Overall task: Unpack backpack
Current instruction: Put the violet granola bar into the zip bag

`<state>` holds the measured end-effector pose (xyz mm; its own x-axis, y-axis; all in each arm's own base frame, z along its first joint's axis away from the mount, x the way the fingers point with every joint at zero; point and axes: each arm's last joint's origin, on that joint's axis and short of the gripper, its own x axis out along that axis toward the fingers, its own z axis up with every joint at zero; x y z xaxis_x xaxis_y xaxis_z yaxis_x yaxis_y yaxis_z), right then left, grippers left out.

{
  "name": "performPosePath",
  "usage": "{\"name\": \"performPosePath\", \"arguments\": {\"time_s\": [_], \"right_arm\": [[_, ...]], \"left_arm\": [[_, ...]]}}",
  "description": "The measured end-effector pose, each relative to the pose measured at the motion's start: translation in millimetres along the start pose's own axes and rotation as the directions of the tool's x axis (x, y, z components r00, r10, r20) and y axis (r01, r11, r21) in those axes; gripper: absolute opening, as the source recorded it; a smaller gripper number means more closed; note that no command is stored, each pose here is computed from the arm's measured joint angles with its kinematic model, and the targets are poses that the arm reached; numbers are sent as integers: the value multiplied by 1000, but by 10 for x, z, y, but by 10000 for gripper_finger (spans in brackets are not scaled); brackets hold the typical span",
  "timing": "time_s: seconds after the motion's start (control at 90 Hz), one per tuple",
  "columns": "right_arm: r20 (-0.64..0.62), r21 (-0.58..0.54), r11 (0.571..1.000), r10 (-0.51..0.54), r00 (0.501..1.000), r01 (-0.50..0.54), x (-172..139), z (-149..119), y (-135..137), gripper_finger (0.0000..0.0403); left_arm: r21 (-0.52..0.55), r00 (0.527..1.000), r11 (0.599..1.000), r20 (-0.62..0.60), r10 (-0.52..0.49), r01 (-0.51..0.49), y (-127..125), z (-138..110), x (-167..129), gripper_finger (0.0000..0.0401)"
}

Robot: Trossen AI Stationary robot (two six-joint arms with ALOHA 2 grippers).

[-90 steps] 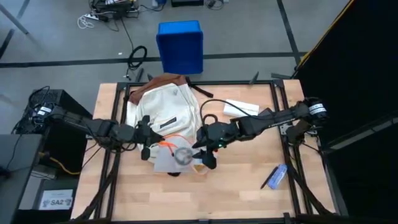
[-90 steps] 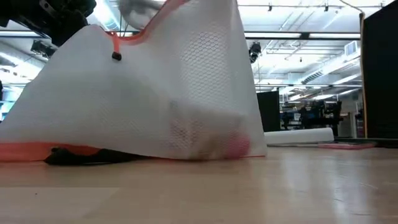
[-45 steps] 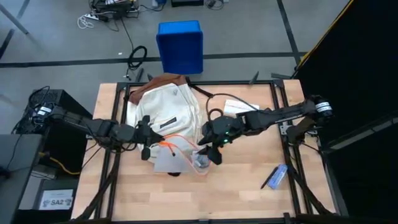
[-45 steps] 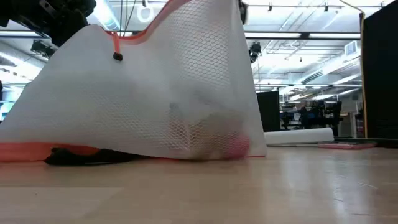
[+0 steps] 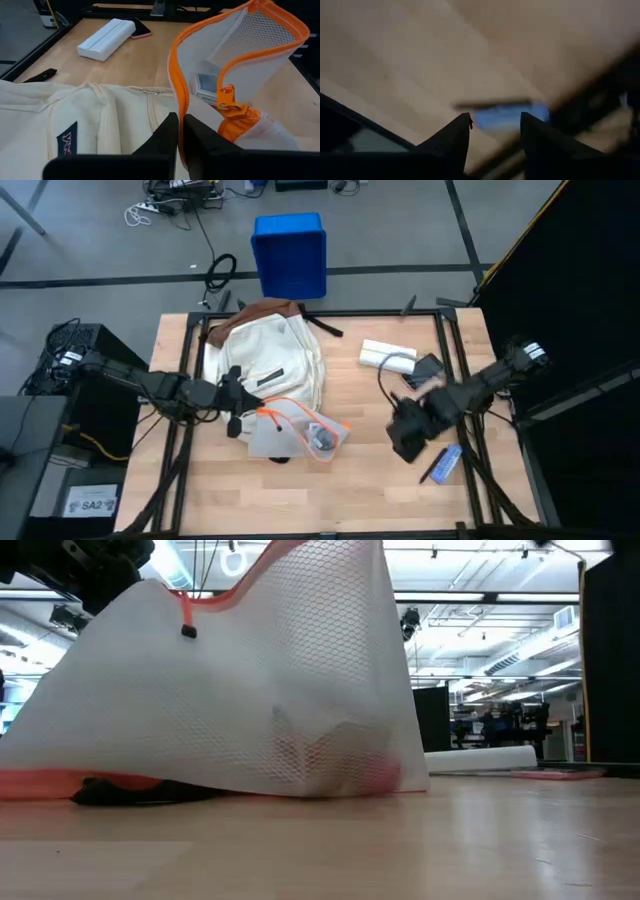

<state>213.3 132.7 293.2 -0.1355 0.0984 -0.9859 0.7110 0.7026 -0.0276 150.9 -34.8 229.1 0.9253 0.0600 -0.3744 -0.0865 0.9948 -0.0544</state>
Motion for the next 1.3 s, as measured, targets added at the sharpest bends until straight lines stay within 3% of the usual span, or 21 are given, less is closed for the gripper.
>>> {"name": "performPosePath", "arguments": {"time_s": [0.278, 0.4, 0.589, 0.889, 1.122, 1.3], "right_arm": [[-217, -228, 965, -178, 960, 127, 789, -454, 209, 156], [-301, -184, 963, -247, 921, 198, 1126, -544, 227, 172], [-264, -89, 991, -119, 957, 99, 1460, -514, 274, 192], [-236, -198, 965, -215, 948, 170, 1609, -567, 100, 190], [-259, -173, 983, -106, 960, 62, 1810, -497, 69, 189], [-264, -159, 986, -86, 961, 45, 1851, -393, 40, 165]], "left_arm": [[0, 1000, 1000, -1, -8, 8, -3, 1, 0, 0], [4, 1000, 1000, 0, -9, 9, -3, 1, 0, 0], [4, 1000, 1000, 2, -10, 10, -3, 4, 0, 0], [3, 1000, 1000, 0, -18, 18, -6, 2, 0, 0], [0, 1000, 1000, -1, -17, 17, -5, 1, 0, 0], [-8, 1000, 1000, -3, -17, 17, -5, 0, 0, 0]]}}
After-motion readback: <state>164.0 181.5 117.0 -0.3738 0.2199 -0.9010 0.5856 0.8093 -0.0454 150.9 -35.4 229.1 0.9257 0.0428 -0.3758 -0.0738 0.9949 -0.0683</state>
